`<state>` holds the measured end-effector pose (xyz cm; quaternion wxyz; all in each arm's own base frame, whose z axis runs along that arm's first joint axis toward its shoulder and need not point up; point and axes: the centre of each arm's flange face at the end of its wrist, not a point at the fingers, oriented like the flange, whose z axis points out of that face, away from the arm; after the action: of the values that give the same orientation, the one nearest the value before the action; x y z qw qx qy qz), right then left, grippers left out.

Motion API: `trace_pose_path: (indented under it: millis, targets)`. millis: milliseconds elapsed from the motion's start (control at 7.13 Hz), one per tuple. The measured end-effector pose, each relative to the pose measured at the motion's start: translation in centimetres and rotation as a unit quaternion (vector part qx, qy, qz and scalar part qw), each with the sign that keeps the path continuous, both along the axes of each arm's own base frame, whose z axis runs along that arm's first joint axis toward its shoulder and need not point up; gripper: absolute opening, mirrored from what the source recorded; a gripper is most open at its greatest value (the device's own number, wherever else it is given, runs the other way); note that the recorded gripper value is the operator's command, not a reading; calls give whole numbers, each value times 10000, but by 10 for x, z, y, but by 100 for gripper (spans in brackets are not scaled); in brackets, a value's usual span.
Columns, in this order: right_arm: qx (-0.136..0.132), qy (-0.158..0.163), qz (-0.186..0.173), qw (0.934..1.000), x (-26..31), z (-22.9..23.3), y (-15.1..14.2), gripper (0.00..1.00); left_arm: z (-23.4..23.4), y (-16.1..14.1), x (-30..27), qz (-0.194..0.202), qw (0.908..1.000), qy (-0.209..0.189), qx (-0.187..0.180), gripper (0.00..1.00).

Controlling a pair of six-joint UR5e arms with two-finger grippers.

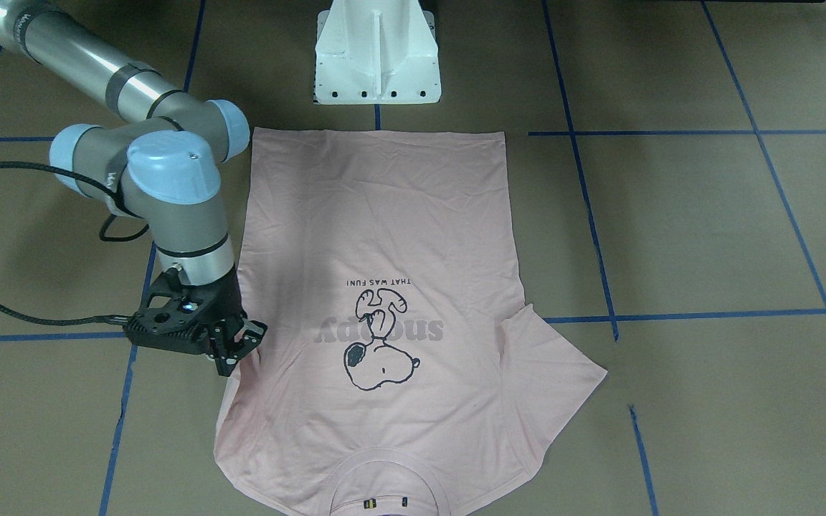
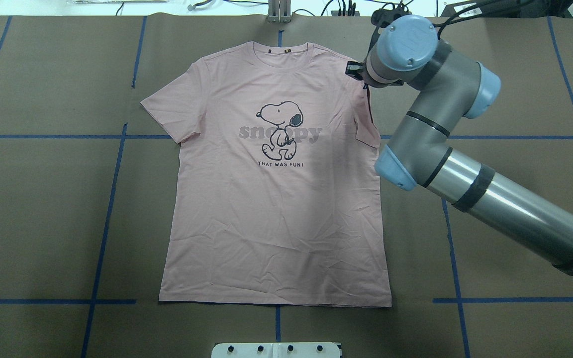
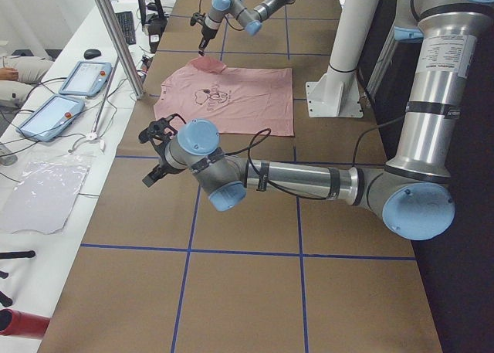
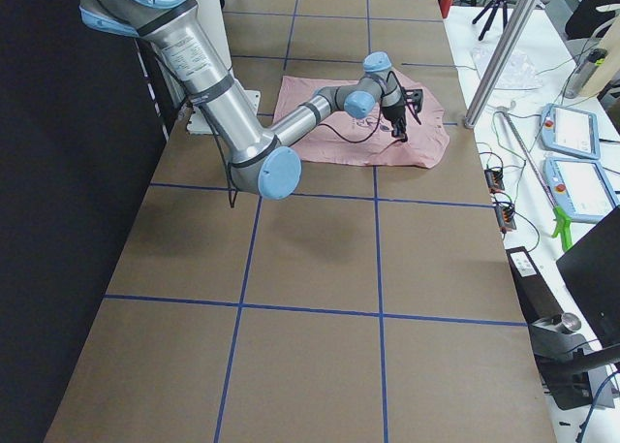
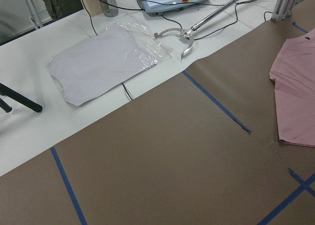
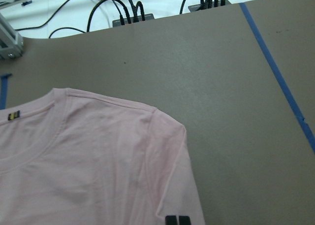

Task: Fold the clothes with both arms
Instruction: 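Press the right gripper on the shirt's sleeve nearest it, folding it inward, then fold the other sleeve inward with the left gripper while the right gripper withdraws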

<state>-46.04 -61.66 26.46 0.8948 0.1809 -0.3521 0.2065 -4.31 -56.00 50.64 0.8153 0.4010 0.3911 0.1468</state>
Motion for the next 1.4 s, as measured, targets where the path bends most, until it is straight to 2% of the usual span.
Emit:
trace_pose_path:
  millis: [140,281,421,701,842,982,1122,1403]
  targets:
    - [-26,93,151,9998,-29,-16,-3,0,1,1,0,1,10000,1,-11,100]
    - [-8,199,226,9995,-53,-24,-4,70,2,1,0,2,10000,1,-14,100]
    - [23,251,251,9994,-68,-29,-2,100,2,1,0,5,10000,1,-15,100]
    - [71,206,204,9996,-75,-43,-3,100,1,0,6,45,10000,8,-24,100]
    - [27,138,13,9999,-62,-55,-13,100,1,-3,23,161,9998,42,-90,100]
    - [-40,111,-326,9994,-34,-58,-33,100,-3,-11,50,252,9992,133,-263,100]
    - [-25,123,-714,9974,7,-52,-55,100,-17,-23,83,214,9981,283,-509,93]
    - [310,105,-1612,9864,119,-1,-81,100,-48,-49,164,-265,9904,661,-1187,69]
